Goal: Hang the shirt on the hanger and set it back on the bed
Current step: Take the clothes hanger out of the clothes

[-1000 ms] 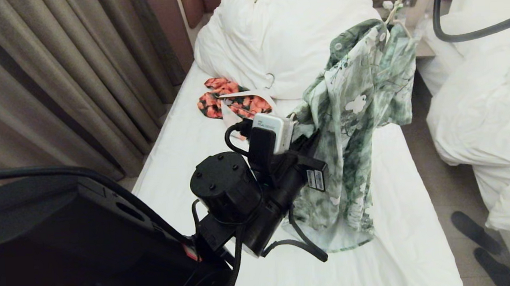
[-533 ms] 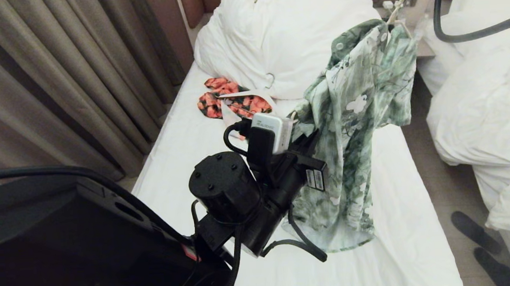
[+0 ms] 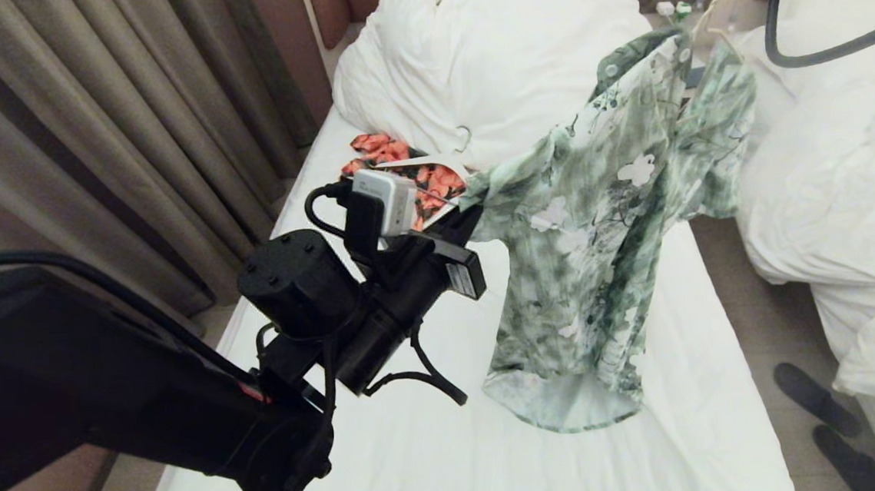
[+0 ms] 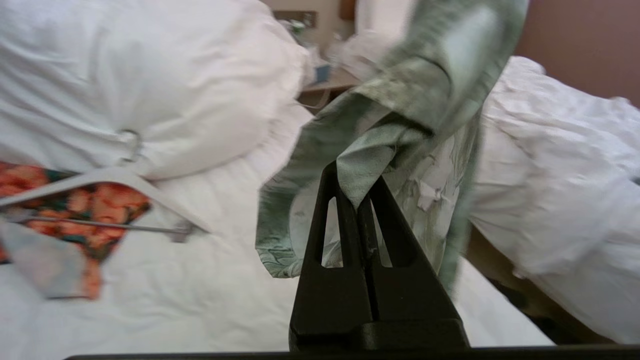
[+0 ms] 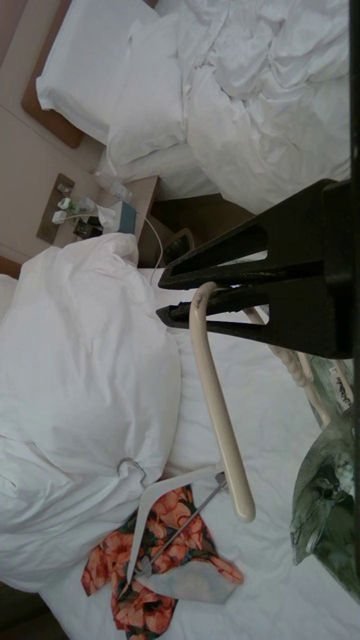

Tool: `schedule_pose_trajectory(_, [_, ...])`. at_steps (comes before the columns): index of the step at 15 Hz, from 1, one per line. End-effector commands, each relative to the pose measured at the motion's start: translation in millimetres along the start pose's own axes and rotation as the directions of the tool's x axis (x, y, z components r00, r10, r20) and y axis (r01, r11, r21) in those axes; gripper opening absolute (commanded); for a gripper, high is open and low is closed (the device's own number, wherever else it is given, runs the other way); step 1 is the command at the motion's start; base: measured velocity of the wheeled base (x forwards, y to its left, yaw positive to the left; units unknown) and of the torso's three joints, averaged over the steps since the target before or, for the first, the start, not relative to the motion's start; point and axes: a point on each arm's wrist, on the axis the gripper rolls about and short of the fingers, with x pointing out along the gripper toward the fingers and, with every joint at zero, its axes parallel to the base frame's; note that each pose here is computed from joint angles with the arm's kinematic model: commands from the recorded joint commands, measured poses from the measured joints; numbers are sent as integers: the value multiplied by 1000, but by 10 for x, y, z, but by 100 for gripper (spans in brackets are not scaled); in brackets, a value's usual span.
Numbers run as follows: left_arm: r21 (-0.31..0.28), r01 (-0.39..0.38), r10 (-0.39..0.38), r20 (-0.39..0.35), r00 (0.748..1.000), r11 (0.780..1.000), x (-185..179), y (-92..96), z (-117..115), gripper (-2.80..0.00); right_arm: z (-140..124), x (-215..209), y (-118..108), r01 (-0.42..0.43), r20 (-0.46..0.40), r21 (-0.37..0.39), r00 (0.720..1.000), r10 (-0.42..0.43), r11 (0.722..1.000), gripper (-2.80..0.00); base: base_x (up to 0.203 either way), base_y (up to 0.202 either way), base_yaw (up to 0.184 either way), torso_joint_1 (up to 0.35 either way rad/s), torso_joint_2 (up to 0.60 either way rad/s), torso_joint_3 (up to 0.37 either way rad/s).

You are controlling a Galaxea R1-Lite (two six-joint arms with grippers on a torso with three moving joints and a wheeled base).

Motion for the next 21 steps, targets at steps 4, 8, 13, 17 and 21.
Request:
schedule_pose_trajectory(4, [29, -64, 63, 33, 998, 998, 44, 323, 41, -280, 7, 4, -40, 13, 4, -23, 1000, -13, 1000, -280, 0, 0, 0, 0, 0, 0])
schedule_pose_trajectory(8, [54, -43, 42, 26, 999, 998, 11, 568, -1, -280, -5, 20, -79, 25, 2, -38, 1000, -25, 999, -280, 0, 0, 0, 0, 0, 0])
schedule_pose_trajectory(13, [58, -10, 10, 1, 1000, 998, -32, 620, -66, -280, 2, 27, -133, 43, 5, -41, 999, -43, 998, -280, 0, 0, 0, 0, 0, 0])
schedule_pose_trajectory(17, [64, -16, 14, 26, 1000, 998, -66, 629, 105, -280, -4, 33, -165, 52, 5, -43, 999, -52, 998, -280, 0, 0, 0, 0, 0, 0])
schedule_pose_trajectory(21, [40, 10, -8, -58, 998, 999, -163, 525, 320, -280, 5, 25, -161, 50, 7, -42, 999, -50, 998, -280, 0, 0, 0, 0, 0, 0])
